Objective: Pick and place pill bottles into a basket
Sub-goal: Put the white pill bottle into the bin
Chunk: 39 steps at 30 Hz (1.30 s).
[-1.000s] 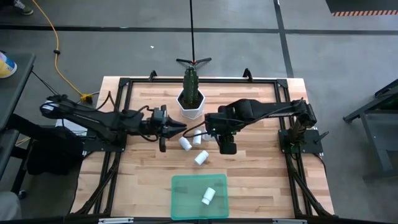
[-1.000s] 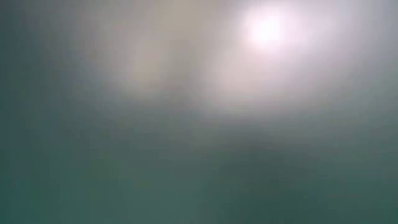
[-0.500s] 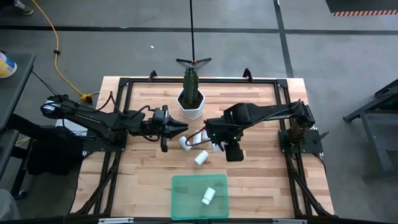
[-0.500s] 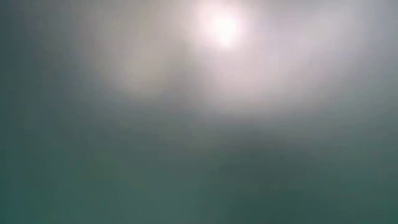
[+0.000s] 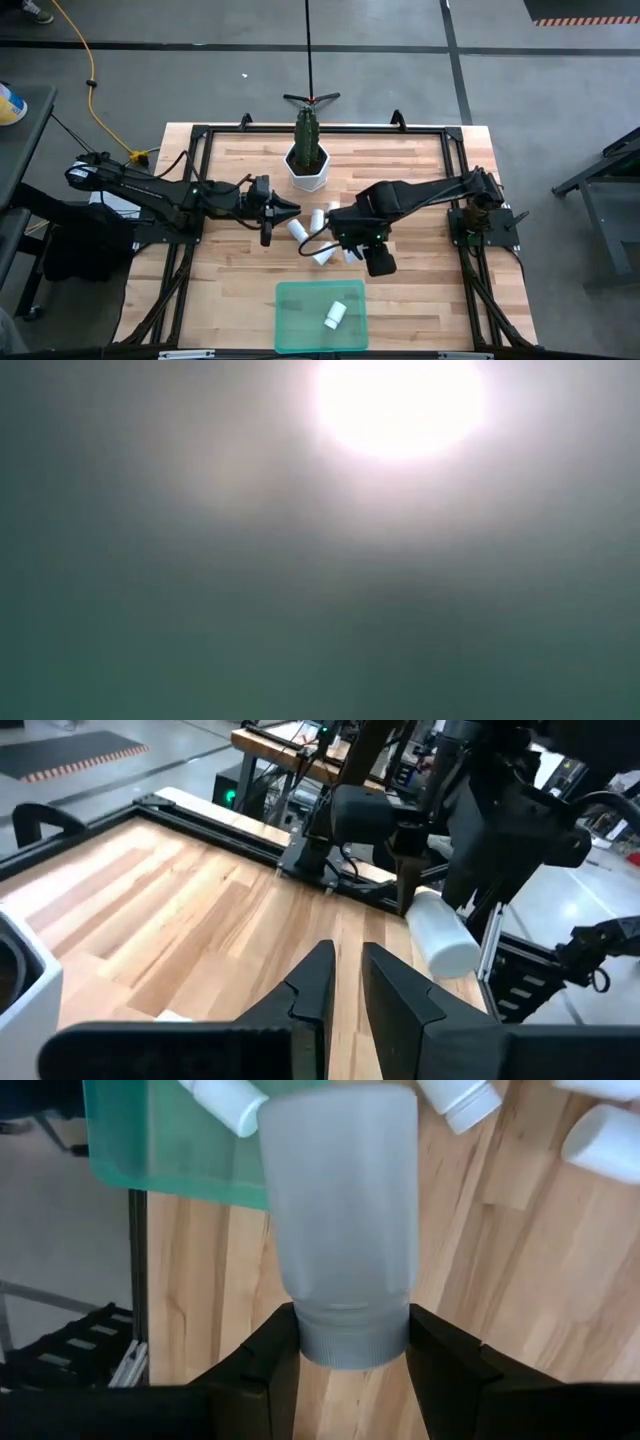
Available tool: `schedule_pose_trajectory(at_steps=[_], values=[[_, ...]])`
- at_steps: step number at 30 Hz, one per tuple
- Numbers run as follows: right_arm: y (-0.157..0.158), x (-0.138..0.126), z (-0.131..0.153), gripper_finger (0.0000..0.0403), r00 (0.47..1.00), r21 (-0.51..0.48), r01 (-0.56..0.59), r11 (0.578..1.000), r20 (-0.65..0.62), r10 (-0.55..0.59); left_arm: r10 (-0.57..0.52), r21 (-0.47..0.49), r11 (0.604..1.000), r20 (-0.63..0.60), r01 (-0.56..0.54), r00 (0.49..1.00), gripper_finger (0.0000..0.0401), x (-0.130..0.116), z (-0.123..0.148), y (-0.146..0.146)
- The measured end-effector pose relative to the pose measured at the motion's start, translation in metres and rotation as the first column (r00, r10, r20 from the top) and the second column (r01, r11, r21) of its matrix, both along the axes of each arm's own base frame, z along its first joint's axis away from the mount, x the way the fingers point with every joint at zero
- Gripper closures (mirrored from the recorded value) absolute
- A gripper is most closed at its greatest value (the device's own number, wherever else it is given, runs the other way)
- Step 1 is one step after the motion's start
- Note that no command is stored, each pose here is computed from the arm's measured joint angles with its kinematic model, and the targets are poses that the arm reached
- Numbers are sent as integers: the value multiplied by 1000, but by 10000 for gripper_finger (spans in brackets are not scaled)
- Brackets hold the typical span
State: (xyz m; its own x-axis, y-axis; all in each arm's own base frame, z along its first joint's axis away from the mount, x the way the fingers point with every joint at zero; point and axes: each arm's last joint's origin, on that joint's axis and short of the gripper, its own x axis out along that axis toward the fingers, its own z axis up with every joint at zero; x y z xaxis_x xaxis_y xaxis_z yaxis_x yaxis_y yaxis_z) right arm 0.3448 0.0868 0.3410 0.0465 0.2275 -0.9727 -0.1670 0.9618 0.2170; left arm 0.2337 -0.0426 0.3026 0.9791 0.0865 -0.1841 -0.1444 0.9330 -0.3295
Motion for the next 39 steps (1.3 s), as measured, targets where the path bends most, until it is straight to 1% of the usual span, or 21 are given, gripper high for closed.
schedule_pose_trajectory(at_steps=[2,4,6,8,10,12,14,17,19,21,23,26,28,31,33,36,39], values=[[2,0,6,261,1000,-11,-9,1000,29,10,0,-5,1000,15,0,1000,311,0,1,0],[4,0,15,261,996,-69,-10,998,88,16,1,-9,1000,20,-1,1000,311,0,2,0],[5,2,24,261,987,-107,6,994,160,11,3,-20,1000,21,-3,1000,311,0,2,0],[6,7,37,261,962,-106,39,994,271,-9,3,-28,1000,21,-3,1000,311,0,2,0],[8,15,49,261,917,-79,56,995,399,-20,-6,-29,1000,21,6,1000,311,0,2,0],[12,25,60,261,849,-32,53,998,528,-28,-11,-30,999,21,11,1000,311,0,2,0],[16,32,69,261,782,8,30,1000,623,-28,-11,-30,999,21,12,1000,311,0,2,-1],[19,41,76,261,700,31,10,999,714,-29,-12,-30,999,21,13,1000,311,0,2,-1],[19,44,79,261,665,30,13,999,746,-31,-18,-31,999,20,19,1000,311,0,2,-1],[19,46,81,261,643,15,26,1000,765,-28,-47,-34,998,23,48,999,311,0,2,-2],[18,46,80,261,639,-10,54,998,769,-27,-93,-29,995,43,94,995,311,1,4,-3],[15,46,78,261,652,-36,84,996,757,-28,-148,33,989,94,146,984,311,-1,12,-4],[13,46,78,261,656,-42,97,994,754,-32,-145,57,989,124,139,982,311,-5,17,-3],[10,46,77,261,654,-55,125,991,755,-41,-104,84,992,147,92,984,311,-13,24,1],[7,47,76,261,662,-56,140,989,747,-51,-79,116,991,151,62,985,311,-20,28,3],[4,50,66,261,698,-63,156,986,713,-64,-52,149,988,150,30,987,311,-31,32,6],[5,57,46,261,766,-82,146,986,641,-61,-10,151,988,153,-14,988,311,-42,37,10]])
